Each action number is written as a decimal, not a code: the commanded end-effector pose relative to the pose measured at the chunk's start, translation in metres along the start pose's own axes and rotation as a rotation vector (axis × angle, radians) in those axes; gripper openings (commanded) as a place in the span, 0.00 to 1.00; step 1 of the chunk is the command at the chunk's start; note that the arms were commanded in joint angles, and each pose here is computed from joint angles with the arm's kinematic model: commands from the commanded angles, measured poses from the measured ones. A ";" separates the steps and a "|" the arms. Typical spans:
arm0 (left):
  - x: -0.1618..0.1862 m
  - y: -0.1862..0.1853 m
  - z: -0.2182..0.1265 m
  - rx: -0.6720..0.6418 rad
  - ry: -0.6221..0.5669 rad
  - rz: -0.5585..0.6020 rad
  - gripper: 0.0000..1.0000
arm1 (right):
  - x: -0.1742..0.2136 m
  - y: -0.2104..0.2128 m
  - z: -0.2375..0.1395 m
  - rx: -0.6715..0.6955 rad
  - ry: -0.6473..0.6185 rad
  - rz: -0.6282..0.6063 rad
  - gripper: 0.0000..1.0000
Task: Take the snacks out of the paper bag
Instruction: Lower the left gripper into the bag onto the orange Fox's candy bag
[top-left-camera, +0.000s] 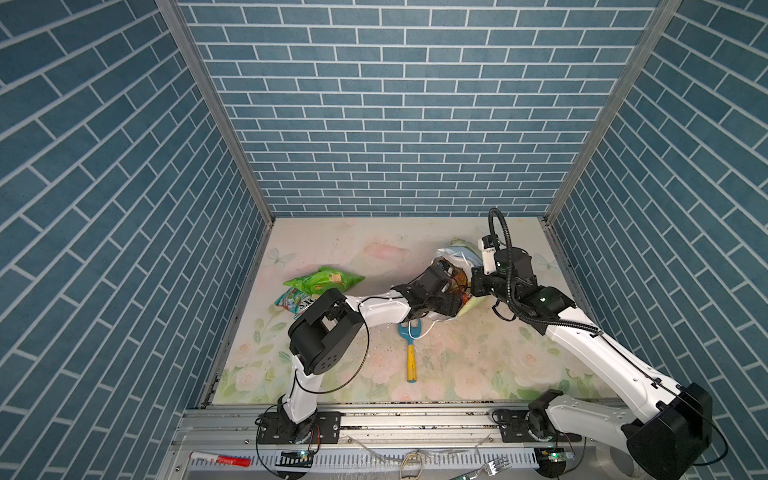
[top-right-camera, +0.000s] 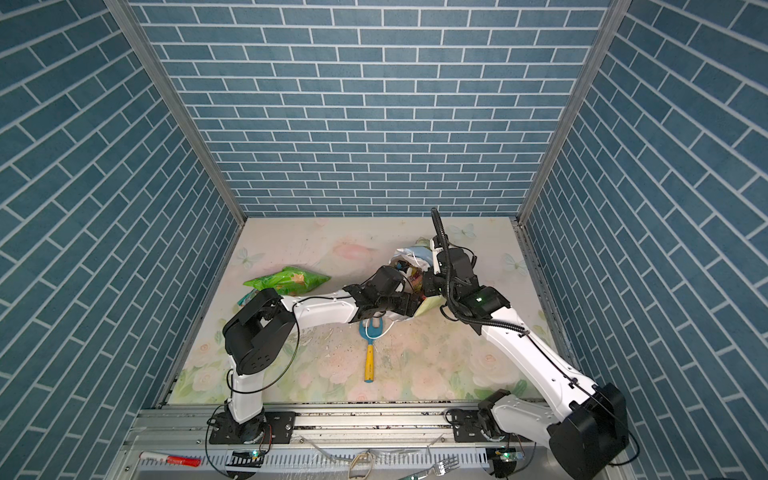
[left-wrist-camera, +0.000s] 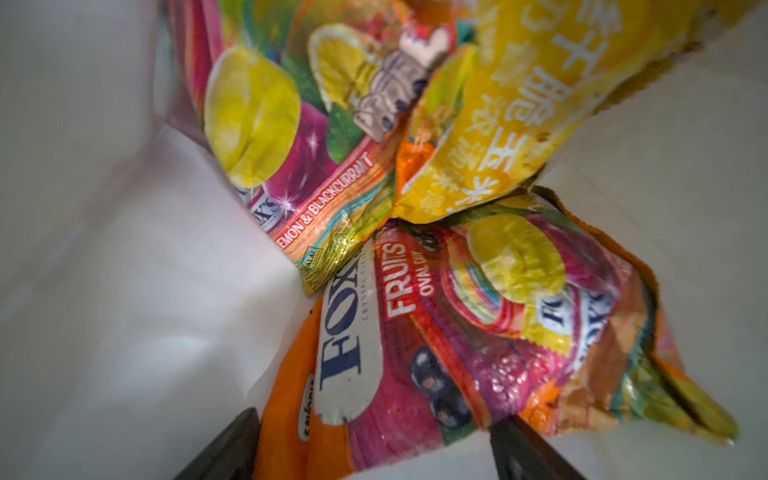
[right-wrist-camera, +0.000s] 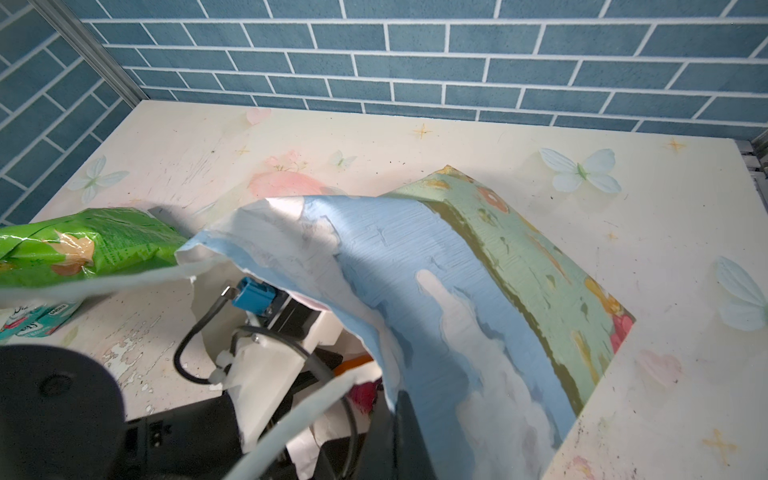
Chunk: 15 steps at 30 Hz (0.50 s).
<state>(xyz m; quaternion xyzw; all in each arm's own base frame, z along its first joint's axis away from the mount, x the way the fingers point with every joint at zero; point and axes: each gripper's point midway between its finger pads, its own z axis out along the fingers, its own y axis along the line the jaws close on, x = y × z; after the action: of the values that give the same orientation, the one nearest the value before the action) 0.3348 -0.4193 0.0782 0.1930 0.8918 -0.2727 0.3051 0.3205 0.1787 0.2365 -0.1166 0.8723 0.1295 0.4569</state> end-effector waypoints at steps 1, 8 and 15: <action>0.013 0.010 0.011 -0.051 0.047 0.010 0.75 | -0.008 -0.006 -0.005 0.028 -0.040 0.027 0.00; 0.013 0.009 0.015 -0.050 0.053 -0.001 0.44 | -0.006 -0.007 -0.006 0.033 -0.039 0.031 0.00; 0.005 0.014 0.002 -0.093 0.027 0.025 0.10 | -0.001 -0.008 -0.002 0.038 -0.027 0.037 0.00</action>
<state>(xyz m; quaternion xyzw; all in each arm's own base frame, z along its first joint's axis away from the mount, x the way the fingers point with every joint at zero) 0.3392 -0.4182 0.0641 0.1919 0.9009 -0.2497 0.2988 0.3213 0.1772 0.2348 -0.1139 0.8720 0.1259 0.4592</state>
